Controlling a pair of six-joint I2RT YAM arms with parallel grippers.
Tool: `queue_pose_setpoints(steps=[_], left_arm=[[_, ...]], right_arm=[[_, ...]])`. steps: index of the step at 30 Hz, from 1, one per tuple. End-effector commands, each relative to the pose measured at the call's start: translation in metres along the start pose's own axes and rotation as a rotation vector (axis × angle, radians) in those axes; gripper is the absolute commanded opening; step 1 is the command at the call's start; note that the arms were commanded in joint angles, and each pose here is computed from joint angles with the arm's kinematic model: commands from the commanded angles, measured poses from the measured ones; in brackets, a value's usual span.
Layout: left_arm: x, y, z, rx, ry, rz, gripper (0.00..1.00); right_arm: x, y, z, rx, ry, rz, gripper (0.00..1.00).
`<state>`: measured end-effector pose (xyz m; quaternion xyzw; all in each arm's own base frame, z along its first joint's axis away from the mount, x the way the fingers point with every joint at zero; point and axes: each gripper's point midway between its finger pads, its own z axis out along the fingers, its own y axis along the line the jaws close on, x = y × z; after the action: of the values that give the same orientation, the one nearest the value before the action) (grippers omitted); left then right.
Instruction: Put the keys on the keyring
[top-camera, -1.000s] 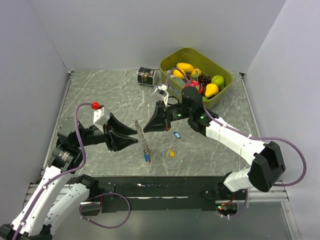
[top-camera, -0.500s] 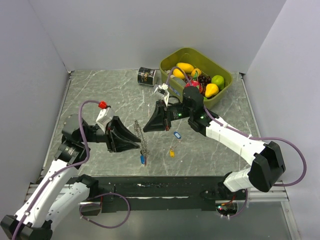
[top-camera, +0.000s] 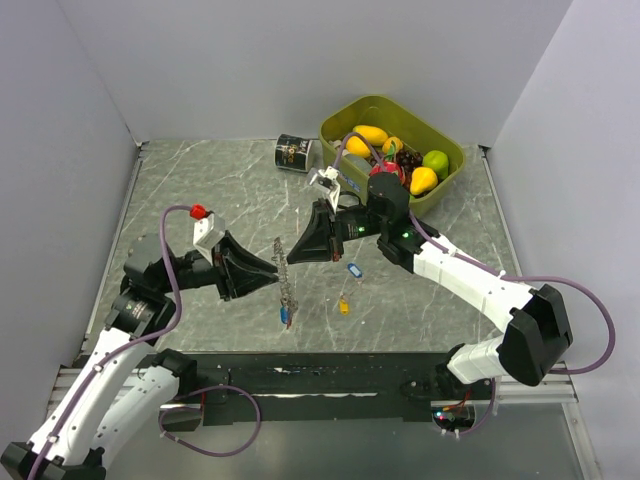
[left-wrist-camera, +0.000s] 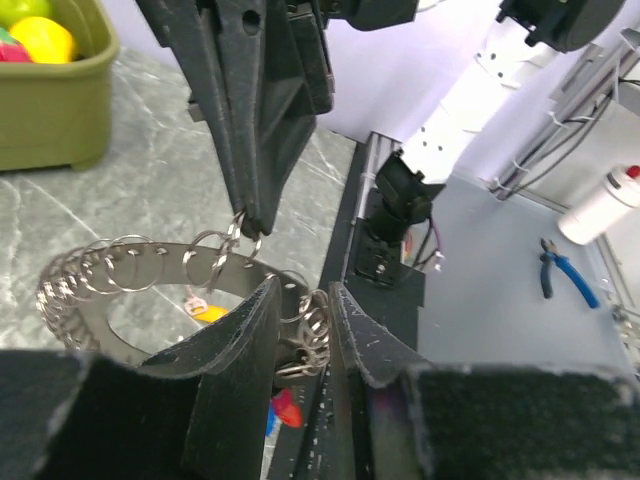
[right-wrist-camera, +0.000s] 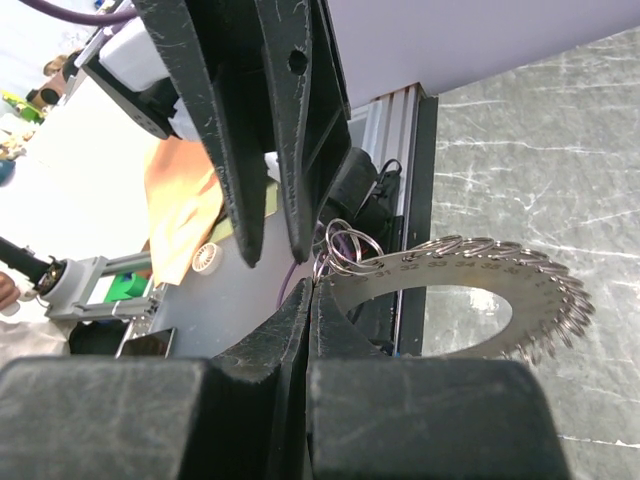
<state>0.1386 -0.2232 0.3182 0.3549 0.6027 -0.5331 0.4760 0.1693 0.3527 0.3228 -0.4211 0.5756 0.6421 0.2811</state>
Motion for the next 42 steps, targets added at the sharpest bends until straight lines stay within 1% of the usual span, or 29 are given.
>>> queue_pose_setpoints(steps=[1, 7, 9, 12, 16, 23, 30, 32, 33, 34, 35, 39, 42], left_arm=[[-0.002, 0.012, -0.001, -0.057, -0.025, 0.025, 0.31], [-0.013, 0.007, -0.002, -0.01, -0.084, 0.055, 0.36], [-0.014, 0.005, -0.002, 0.011, -0.082, 0.058, 0.37], [-0.017, 0.0, -0.001, 0.045, -0.075, 0.064, 0.35], [-0.02, -0.004, -0.005, 0.042, -0.067, 0.082, 0.35], [-0.021, -0.019, -0.006, 0.153, -0.053, 0.064, 0.37], [-0.019, -0.018, -0.006, 0.168, -0.07, 0.05, 0.42], [-0.02, -0.016, -0.006, 0.164, -0.062, 0.043, 0.43], [-0.02, -0.014, -0.007, 0.156, -0.057, 0.078, 0.42], [-0.017, -0.011, -0.008, 0.141, -0.037, 0.044, 0.42], [-0.023, -0.011, -0.011, 0.129, -0.042, 0.063, 0.42], [-0.025, -0.014, -0.014, 0.153, -0.016, 0.074, 0.44], [-0.022, -0.01, -0.012, 0.157, 0.004, 0.03, 0.46]], right_arm=[[-0.021, 0.025, -0.006, -0.048, -0.042, -0.12, 0.0], [-0.021, 0.024, -0.005, -0.049, -0.043, -0.116, 0.0], [-0.02, 0.024, -0.005, -0.048, -0.042, -0.112, 0.0], [-0.02, 0.024, -0.006, -0.044, -0.044, -0.114, 0.0], [-0.023, 0.025, -0.006, -0.04, -0.053, -0.123, 0.0], [-0.024, 0.026, -0.006, -0.052, -0.054, -0.123, 0.0], [-0.023, 0.026, -0.006, -0.05, -0.054, -0.122, 0.0], [-0.023, 0.027, -0.006, -0.048, -0.057, -0.12, 0.0], [-0.022, 0.027, -0.007, -0.044, -0.056, -0.116, 0.0], [-0.023, 0.027, -0.007, -0.042, -0.057, -0.122, 0.0], [-0.023, 0.026, -0.007, -0.038, -0.058, -0.122, 0.0], [-0.023, 0.027, -0.006, -0.046, -0.056, -0.125, 0.0], [-0.024, 0.026, -0.007, -0.044, -0.06, -0.124, 0.0]])
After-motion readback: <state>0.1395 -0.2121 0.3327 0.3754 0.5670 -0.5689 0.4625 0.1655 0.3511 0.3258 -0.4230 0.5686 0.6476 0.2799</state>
